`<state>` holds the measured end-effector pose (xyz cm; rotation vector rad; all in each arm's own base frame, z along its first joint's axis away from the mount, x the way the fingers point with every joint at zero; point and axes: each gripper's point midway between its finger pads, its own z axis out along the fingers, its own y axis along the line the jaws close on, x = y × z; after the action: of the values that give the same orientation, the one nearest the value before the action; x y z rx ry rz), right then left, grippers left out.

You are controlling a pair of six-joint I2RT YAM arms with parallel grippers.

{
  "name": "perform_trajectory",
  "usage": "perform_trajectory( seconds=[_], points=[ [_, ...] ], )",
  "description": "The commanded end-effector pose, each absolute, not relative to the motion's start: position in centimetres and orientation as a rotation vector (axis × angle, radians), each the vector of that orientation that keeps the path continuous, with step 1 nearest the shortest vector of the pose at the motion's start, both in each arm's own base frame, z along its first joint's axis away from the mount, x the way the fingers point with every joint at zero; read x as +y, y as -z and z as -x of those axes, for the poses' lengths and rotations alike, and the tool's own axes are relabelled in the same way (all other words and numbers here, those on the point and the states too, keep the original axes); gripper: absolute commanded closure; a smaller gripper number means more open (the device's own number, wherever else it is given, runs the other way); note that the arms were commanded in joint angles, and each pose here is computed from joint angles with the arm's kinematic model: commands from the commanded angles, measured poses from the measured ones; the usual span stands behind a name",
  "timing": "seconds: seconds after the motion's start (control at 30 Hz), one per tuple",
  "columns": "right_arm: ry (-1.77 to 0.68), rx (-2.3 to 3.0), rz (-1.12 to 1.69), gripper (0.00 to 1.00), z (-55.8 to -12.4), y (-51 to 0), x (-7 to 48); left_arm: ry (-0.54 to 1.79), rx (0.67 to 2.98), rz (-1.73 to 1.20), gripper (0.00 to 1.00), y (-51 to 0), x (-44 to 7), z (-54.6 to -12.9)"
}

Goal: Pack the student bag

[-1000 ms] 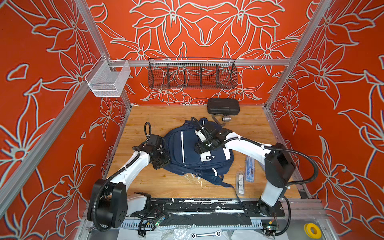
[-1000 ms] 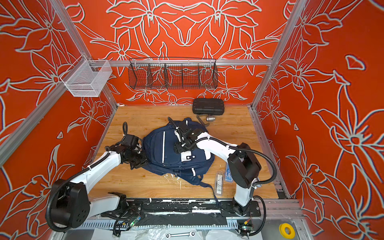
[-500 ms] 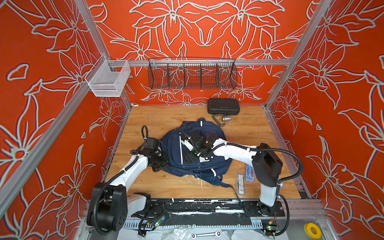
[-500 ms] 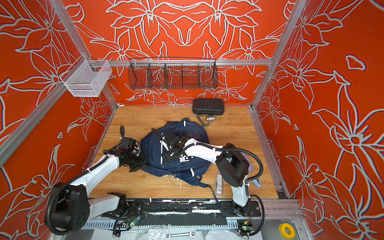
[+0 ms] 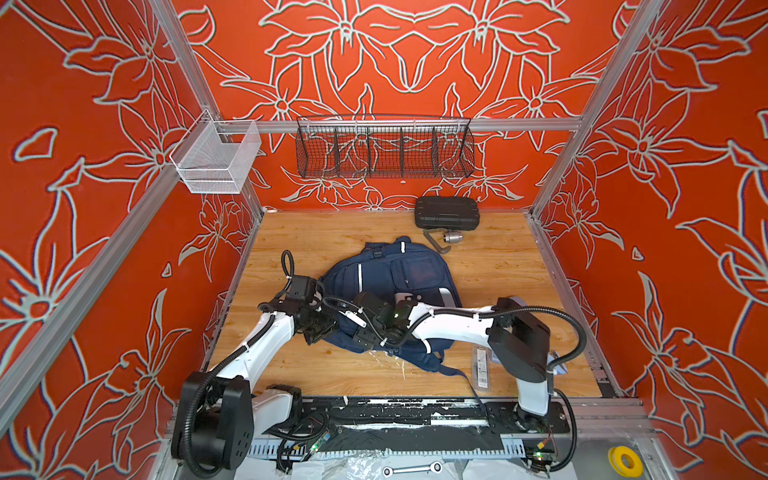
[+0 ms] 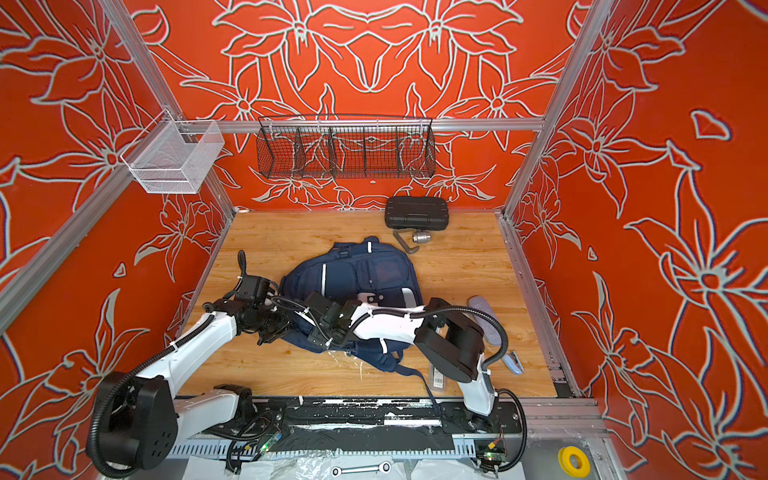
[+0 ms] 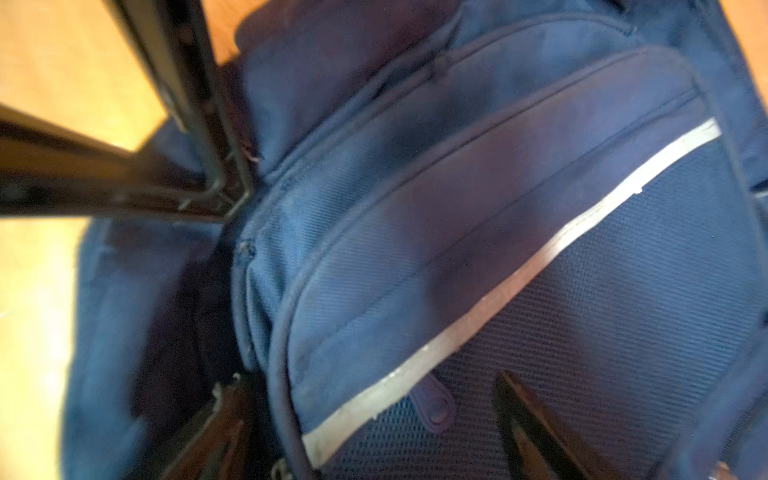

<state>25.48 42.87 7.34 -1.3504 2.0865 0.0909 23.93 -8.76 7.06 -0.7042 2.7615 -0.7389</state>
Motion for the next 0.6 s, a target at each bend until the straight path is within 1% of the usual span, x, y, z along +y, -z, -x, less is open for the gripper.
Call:
perform_trajectory(
  seconds=[0.0, 0.03, 0.2, 0.3, 0.37, 0.4, 0.43, 0.57],
  points=[
    [0.115, 2.061, 1.18, 0.18, -29.2, -8.4, 41.8, 0.785, 2.758, 0.683, 1.0, -7.6, -9.2, -23.7],
    [0.111, 2.063, 1.163, 0.23, -29.3, -8.6, 41.9, 0.785, 2.757, 0.683, 1.0, -7.6, -9.2, -23.8],
    [0.137, 2.056, 1.006, 0.67, -30.3, -10.3, 40.7, 0.766, 2.753, 0.678, 1.0, -7.8, -9.0, -23.9],
    [0.114, 2.055, 0.952, 0.85, -30.9, -11.6, 40.2, 0.754, 2.747, 0.657, 1.0, -8.1, -8.7, -24.4],
    [0.067, 2.08, 0.921, 0.94, -31.2, -12.4, 39.9, 0.737, 2.748, 0.639, 1.0, -8.3, -8.4, -24.8],
    [0.036, 2.093, 0.9, 0.99, -31.4, -13.0, 39.8, 0.735, 2.746, 0.62, 1.0, -8.6, -8.4, -25.1],
    [0.013, 2.104, 0.877, 1.0, -31.7, -13.5, 39.7, 0.736, 2.742, 0.603, 1.0, -8.8, -8.4, -25.4],
    [-0.164, 2.134, 0.799, 1.0, -32.5, -15.9, 39.6, 0.741, 2.729, 0.537, 1.0, -9.7, -8.5, -26.7]
  ],
)
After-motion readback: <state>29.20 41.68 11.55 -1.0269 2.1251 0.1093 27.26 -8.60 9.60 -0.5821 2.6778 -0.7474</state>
